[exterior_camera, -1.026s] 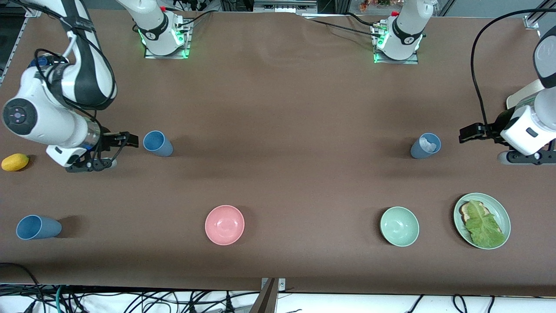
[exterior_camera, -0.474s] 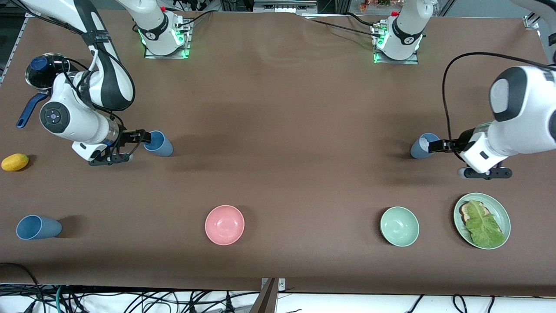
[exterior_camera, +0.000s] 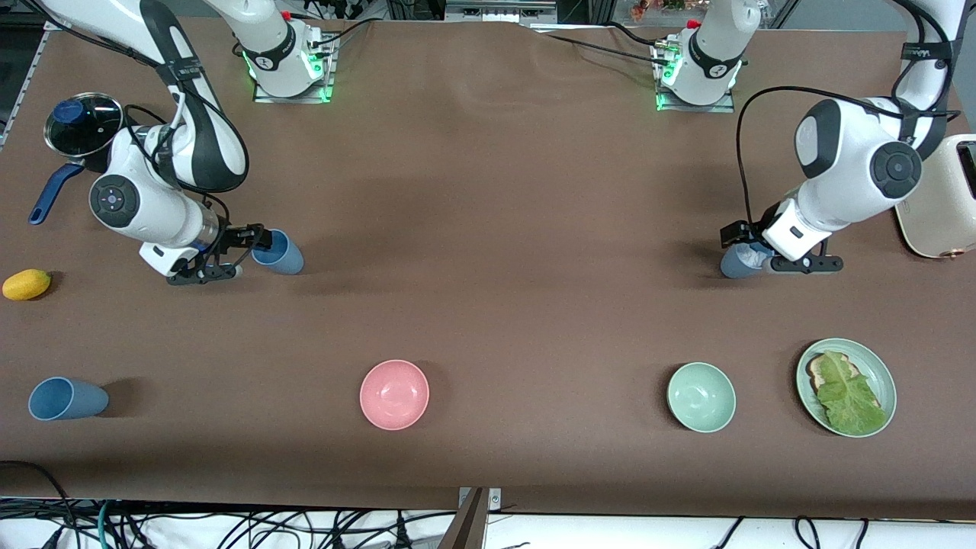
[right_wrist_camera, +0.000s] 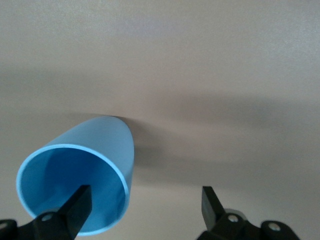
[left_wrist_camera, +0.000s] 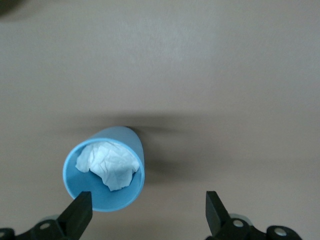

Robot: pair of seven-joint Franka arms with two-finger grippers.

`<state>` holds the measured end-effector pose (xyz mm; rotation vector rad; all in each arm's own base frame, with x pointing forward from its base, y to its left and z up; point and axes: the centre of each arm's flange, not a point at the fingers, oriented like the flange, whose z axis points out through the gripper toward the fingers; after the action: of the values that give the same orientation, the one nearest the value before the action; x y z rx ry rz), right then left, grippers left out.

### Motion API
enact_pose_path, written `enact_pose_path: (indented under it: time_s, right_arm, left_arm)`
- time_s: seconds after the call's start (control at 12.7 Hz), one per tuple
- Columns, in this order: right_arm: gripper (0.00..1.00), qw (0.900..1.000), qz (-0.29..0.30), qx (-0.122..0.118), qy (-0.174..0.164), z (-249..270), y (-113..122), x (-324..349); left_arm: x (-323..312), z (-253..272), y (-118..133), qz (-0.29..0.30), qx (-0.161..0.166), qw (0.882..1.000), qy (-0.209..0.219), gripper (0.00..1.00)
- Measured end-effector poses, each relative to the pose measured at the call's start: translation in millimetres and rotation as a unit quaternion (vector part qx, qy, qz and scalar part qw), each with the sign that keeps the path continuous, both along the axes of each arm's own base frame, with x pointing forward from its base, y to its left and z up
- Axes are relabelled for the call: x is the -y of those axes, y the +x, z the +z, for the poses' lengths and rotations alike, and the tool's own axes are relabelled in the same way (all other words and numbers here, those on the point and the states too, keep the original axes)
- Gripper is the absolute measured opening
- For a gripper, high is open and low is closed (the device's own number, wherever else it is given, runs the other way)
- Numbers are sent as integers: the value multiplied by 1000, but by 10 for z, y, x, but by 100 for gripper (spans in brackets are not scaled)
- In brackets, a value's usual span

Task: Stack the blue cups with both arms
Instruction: 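Close the right gripper on the empty cup while the left grips the tissue cup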

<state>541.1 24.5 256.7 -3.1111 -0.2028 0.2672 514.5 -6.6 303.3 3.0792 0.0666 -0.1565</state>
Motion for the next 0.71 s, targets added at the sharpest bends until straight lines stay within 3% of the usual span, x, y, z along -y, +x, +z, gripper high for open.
enact_pose_path:
  time_s: [0.39,0.63,0.71]
  right_arm:
    - [81,1000,0,4,0,-93,-47,3]
    - [52,1000,0,4,0,-94,-48,1]
    - [50,1000,0,4,0,-94,-48,1]
  left_arm:
    - [26,-330,-68,-1,0,1000,4,100]
    - [30,-466,-72,-2,-7,1000,5,97]
    - [30,-487,-75,-2,-9,1000,5,86]
